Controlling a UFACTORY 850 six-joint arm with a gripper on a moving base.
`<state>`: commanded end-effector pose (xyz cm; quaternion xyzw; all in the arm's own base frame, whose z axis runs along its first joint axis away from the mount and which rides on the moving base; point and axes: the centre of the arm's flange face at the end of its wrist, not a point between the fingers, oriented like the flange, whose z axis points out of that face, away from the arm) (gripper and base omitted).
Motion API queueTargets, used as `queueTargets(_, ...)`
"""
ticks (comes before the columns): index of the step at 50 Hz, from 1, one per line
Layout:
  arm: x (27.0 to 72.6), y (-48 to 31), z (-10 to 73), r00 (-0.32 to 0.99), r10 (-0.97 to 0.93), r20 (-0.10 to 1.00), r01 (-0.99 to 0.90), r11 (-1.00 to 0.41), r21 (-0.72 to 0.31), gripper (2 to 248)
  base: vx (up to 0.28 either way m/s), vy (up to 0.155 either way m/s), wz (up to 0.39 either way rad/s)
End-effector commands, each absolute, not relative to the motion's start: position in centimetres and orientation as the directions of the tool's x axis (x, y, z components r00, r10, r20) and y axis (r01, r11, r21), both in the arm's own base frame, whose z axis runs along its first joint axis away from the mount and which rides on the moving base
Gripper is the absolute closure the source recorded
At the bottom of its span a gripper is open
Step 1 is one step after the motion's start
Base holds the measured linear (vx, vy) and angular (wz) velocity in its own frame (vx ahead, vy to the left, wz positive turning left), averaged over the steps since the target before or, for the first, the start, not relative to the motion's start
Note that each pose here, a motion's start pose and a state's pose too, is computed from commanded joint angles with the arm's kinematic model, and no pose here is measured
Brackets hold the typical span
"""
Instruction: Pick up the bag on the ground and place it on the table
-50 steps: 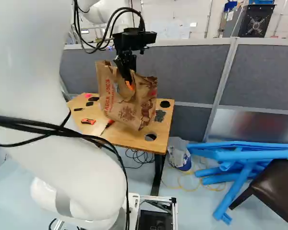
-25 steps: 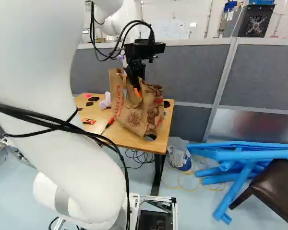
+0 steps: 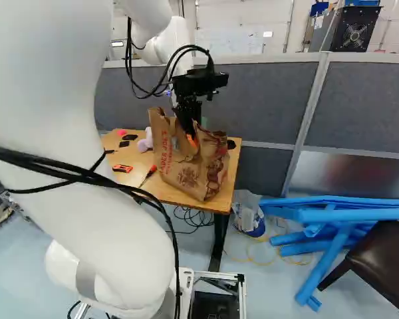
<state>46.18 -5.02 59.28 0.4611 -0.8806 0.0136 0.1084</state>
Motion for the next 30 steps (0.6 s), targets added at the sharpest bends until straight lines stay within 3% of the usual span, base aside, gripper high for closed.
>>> queueTargets(30, 47.5, -5.2, 56.8, -0.538, -0.815, 0.215, -0.823, 0.563, 0.077, 222, 0.0, 0.0, 0.0)
